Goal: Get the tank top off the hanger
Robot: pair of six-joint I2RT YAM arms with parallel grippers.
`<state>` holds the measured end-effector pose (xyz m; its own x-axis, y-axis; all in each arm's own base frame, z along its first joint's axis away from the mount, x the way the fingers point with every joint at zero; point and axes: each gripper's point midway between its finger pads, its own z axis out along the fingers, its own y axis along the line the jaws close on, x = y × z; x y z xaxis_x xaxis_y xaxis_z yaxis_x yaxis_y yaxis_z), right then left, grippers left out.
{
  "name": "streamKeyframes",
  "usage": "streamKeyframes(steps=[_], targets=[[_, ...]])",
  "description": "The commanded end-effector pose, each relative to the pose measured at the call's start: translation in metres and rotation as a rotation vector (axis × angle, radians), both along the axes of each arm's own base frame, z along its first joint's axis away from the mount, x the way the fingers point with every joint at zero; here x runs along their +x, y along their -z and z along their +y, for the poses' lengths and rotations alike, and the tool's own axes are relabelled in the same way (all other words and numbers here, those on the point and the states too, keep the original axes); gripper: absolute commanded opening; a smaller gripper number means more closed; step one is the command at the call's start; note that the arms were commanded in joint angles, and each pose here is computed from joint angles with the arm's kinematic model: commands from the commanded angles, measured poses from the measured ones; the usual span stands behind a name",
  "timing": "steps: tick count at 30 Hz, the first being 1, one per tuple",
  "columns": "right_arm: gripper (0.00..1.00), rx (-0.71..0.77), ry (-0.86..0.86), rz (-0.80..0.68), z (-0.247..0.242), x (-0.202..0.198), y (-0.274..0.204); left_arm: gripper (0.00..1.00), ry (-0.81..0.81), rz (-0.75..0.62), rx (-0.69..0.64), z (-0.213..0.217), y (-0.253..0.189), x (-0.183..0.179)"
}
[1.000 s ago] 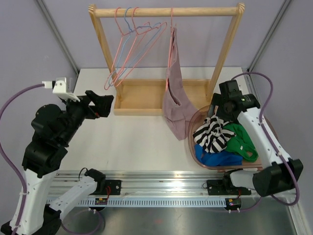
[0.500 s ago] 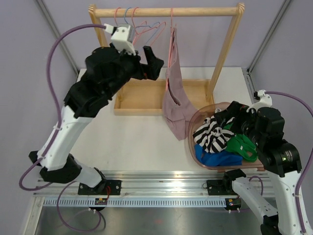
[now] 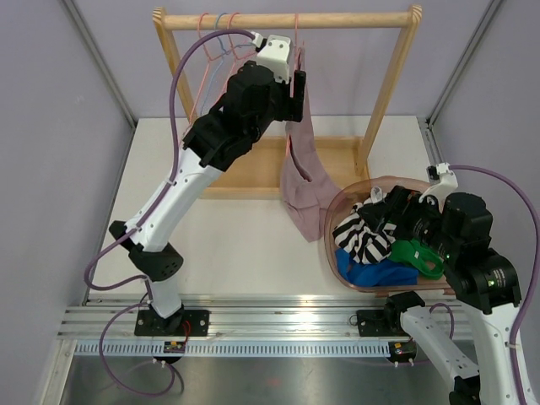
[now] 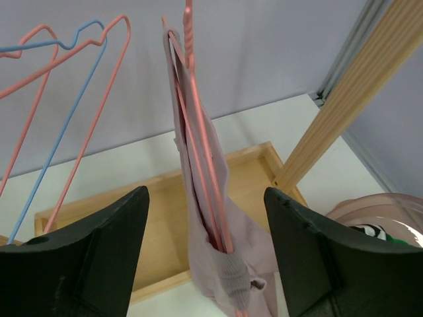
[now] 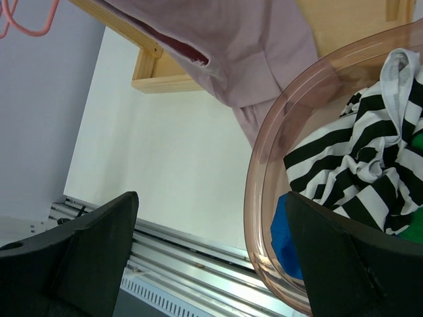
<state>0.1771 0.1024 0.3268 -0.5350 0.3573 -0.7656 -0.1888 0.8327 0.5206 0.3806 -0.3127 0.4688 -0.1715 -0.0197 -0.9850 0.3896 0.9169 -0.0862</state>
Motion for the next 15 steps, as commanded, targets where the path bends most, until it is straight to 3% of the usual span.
streamKeyframes(steps=[1, 8, 10, 13, 15], targets=[[1.00, 0.049, -0.069, -0.024, 0.013, -0.006, -0.007, 0.68, -0.068, -0.072, -0.010, 0.006, -0.017, 0.017], [1.00, 0.055, -0.082, -0.004, 0.014, -0.010, 0.001, 0.47, -0.044, -0.054, -0.035, -0.002, -0.007, 0.044], [0.99, 0.053, -0.079, -0.005, 0.014, -0.011, 0.001, 0.36, -0.026, -0.054, -0.043, -0.006, -0.006, 0.047], [1.00, 0.045, -0.074, 0.000, 0.012, -0.012, 0.003, 0.04, -0.019, -0.058, -0.055, -0.006, -0.008, 0.048], [0.99, 0.042, -0.075, 0.001, 0.012, -0.012, 0.005, 0.00, -0.011, -0.070, -0.073, -0.006, -0.015, 0.046]])
